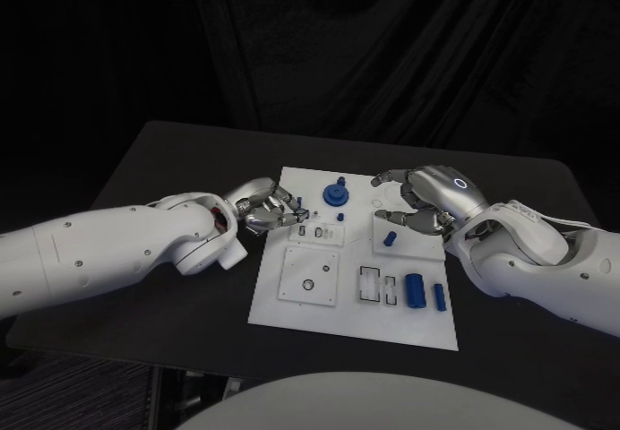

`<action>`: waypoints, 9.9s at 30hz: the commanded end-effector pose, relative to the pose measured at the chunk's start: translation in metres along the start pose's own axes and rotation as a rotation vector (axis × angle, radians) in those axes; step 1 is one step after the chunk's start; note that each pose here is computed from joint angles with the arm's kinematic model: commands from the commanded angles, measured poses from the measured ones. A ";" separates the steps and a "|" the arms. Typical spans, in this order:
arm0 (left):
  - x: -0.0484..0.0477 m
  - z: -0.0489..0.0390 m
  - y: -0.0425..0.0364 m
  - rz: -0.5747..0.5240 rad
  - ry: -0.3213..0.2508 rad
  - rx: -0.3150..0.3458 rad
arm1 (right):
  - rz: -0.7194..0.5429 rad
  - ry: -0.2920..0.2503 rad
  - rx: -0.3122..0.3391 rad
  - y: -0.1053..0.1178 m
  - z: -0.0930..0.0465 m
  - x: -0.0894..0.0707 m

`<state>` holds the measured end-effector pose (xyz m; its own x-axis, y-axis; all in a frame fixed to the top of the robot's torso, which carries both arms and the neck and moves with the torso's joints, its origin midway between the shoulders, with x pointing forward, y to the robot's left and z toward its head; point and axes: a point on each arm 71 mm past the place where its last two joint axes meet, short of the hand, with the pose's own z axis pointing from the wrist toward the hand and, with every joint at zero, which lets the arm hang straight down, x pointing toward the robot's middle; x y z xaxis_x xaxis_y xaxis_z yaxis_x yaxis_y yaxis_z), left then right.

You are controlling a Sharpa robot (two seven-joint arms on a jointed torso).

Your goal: Assemble the parts on the task board

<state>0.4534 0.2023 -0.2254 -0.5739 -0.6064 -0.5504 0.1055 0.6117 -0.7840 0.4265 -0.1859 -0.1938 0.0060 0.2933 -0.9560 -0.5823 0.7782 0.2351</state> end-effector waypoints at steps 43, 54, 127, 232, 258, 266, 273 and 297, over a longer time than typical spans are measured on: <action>0.0194 0.0700 -0.0580 0.510 0.060 -0.387 | -0.054 -0.001 0.155 -0.035 -0.026 -0.021; 0.0311 0.0609 -0.0382 0.493 0.080 -0.409 | -0.062 0.000 0.180 -0.043 -0.030 -0.021; 0.0567 0.0641 -0.0206 0.370 0.131 -0.436 | -0.058 0.076 0.217 -0.047 -0.029 -0.009; 0.0656 0.0530 -0.0005 0.371 0.056 -0.357 | -0.029 0.128 0.275 -0.055 -0.034 -0.002; 0.0666 0.0542 0.0020 0.376 0.070 -0.359 | -0.029 0.147 0.286 -0.057 -0.034 0.000; 0.0664 0.0559 0.0011 0.371 0.057 -0.342 | -0.030 0.150 0.288 -0.058 -0.035 0.000; 0.0658 0.0568 0.0004 0.364 0.041 -0.323 | -0.030 0.150 0.290 -0.058 -0.035 0.000; 0.0614 0.0552 -0.0002 0.336 -0.029 -0.287 | -0.031 0.154 0.294 -0.059 -0.037 0.001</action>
<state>0.4640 0.1377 -0.2740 -0.5338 -0.3423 -0.7733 0.0487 0.9005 -0.4322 0.4312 -0.2506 -0.2135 -0.1131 0.2016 -0.9729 -0.3394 0.9125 0.2285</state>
